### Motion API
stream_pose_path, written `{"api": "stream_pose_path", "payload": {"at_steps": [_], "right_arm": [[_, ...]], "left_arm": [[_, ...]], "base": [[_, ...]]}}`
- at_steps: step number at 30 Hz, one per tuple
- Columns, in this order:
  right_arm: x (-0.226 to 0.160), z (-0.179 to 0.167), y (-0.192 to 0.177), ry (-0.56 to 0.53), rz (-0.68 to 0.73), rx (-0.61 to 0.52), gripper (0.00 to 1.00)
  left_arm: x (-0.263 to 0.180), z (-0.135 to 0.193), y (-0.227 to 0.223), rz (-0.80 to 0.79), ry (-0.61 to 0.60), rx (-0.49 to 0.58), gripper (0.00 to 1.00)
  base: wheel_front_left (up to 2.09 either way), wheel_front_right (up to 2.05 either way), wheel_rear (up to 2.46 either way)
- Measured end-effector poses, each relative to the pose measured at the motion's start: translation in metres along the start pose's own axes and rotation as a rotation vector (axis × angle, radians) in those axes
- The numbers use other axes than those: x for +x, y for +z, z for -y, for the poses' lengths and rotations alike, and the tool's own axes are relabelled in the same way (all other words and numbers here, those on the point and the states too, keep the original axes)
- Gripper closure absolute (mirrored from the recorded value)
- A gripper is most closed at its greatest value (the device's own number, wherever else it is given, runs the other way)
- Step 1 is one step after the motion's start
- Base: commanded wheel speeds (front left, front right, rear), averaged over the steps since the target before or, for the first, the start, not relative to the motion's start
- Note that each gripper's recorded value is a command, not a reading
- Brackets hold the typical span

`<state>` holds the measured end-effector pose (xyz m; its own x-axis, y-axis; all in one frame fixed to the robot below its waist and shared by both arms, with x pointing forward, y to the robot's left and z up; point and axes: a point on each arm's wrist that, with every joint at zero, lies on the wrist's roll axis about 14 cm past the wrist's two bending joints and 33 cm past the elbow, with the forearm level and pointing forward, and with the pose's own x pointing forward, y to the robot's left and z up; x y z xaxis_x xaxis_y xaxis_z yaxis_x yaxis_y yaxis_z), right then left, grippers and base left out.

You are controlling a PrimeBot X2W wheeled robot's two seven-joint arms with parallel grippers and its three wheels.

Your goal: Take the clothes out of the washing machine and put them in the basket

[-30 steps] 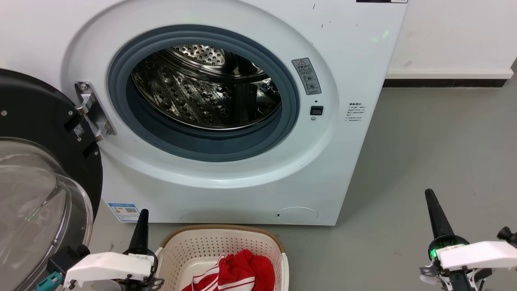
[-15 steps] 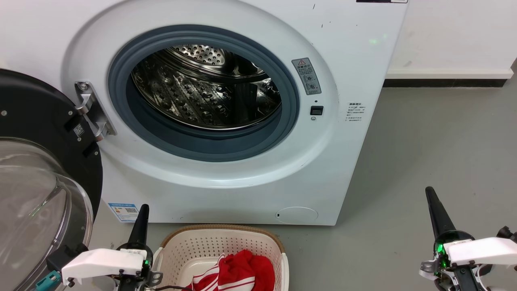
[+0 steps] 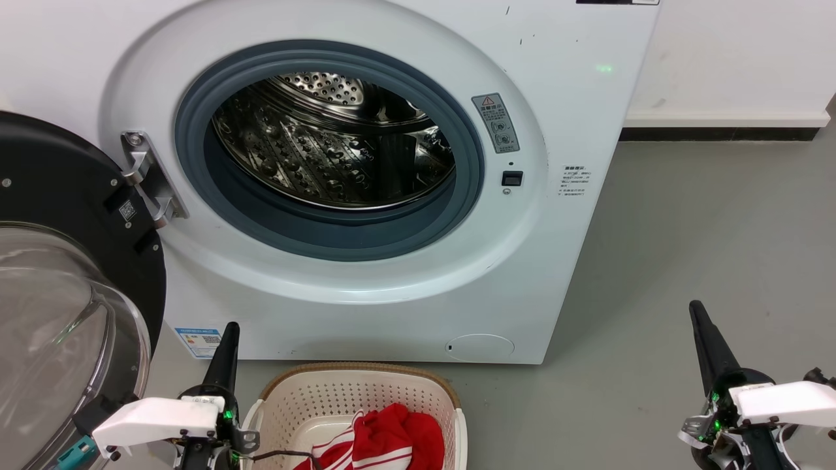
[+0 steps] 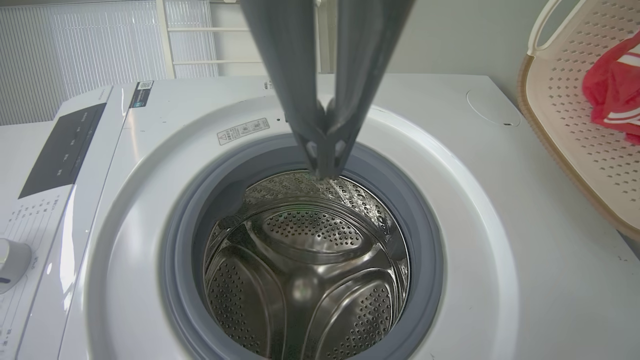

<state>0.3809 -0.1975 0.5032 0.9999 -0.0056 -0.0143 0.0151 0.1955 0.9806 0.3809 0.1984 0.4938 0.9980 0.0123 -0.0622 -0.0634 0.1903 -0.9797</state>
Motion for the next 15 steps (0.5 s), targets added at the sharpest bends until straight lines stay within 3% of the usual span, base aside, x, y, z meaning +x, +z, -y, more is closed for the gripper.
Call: {"api": "stream_pose_path", "payload": {"at_steps": [15], "right_arm": [[0.0036,0.0005,0.0016,0.000,-0.005,0.119,1.00]], "left_arm": [[0.0038,0.0064,0.0015,-0.006,-0.031,-0.117,1.00]], "base": [[0.00,0.00,0.00]]}}
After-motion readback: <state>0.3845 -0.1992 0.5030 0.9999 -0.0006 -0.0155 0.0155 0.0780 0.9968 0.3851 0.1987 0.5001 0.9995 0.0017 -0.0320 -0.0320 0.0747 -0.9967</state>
